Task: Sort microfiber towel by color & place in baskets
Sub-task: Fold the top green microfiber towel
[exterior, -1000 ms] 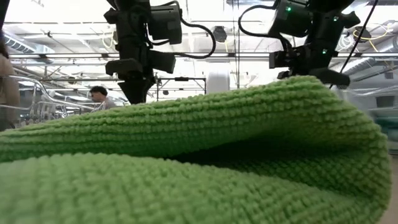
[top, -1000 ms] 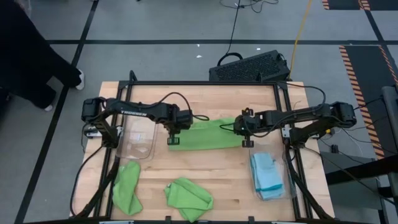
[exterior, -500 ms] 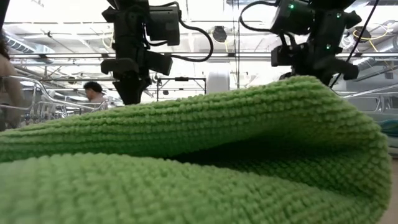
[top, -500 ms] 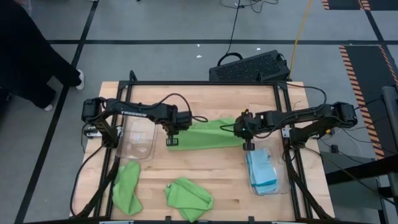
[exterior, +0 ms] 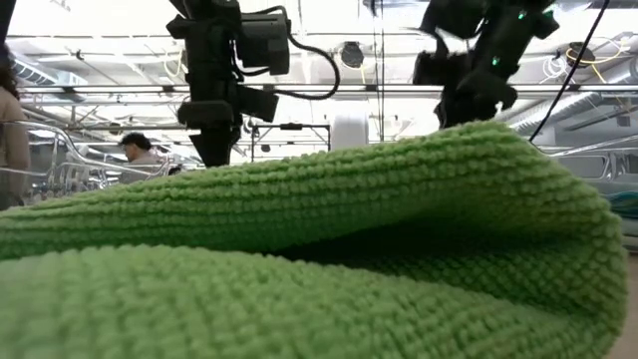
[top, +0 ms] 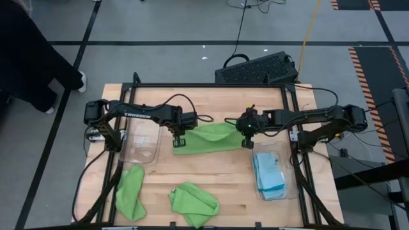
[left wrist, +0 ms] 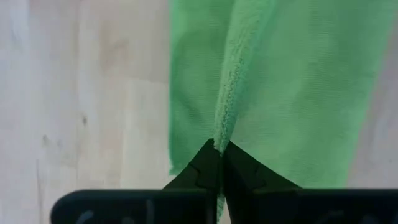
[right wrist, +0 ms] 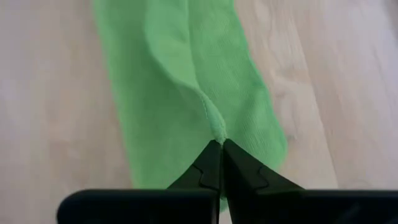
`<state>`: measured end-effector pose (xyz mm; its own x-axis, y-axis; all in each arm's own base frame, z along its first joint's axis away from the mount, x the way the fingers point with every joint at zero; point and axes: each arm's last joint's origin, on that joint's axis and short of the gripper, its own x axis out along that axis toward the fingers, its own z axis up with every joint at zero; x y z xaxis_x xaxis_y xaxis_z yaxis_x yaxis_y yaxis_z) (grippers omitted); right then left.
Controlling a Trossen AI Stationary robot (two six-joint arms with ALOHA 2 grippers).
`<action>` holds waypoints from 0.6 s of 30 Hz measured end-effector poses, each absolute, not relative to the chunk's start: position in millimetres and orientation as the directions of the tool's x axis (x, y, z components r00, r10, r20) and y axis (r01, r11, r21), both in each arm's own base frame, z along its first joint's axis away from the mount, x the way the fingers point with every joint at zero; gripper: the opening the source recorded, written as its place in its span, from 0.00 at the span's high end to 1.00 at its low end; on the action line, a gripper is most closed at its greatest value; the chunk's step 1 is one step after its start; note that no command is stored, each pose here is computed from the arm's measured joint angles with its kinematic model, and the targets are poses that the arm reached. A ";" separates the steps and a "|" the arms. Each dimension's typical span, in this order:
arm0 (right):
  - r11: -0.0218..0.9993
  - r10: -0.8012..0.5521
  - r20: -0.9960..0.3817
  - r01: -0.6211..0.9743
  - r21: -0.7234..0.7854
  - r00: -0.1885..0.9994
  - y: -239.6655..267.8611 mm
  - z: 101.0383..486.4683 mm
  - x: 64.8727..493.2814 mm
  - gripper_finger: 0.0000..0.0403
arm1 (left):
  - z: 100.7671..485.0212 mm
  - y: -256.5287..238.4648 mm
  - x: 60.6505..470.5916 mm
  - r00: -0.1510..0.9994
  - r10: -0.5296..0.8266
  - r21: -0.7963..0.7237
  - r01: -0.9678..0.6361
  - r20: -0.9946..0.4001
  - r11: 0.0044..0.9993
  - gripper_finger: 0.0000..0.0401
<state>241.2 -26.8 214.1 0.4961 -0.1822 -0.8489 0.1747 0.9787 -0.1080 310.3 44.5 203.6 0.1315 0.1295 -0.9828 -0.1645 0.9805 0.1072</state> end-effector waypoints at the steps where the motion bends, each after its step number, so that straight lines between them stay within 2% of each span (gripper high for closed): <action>1: 0.977 -0.186 -0.857 0.184 -0.109 0.480 -29.8 210.7 242.4 1.00 | 202.5 46.4 309.6 0.129 0.132 0.108 -0.181 -0.983 0.978 0.96; 8: 0.970 -0.195 -0.896 0.212 -0.117 0.398 -40.7 192.2 248.1 1.00 | 190.7 48.7 301.3 0.082 0.119 0.103 -0.187 -0.989 0.977 0.99; 18: 0.962 -0.207 -0.901 0.248 -0.116 0.381 -48.6 188.4 248.6 1.00 | 176.4 46.9 292.9 0.045 0.112 0.098 -0.243 -0.993 0.965 0.96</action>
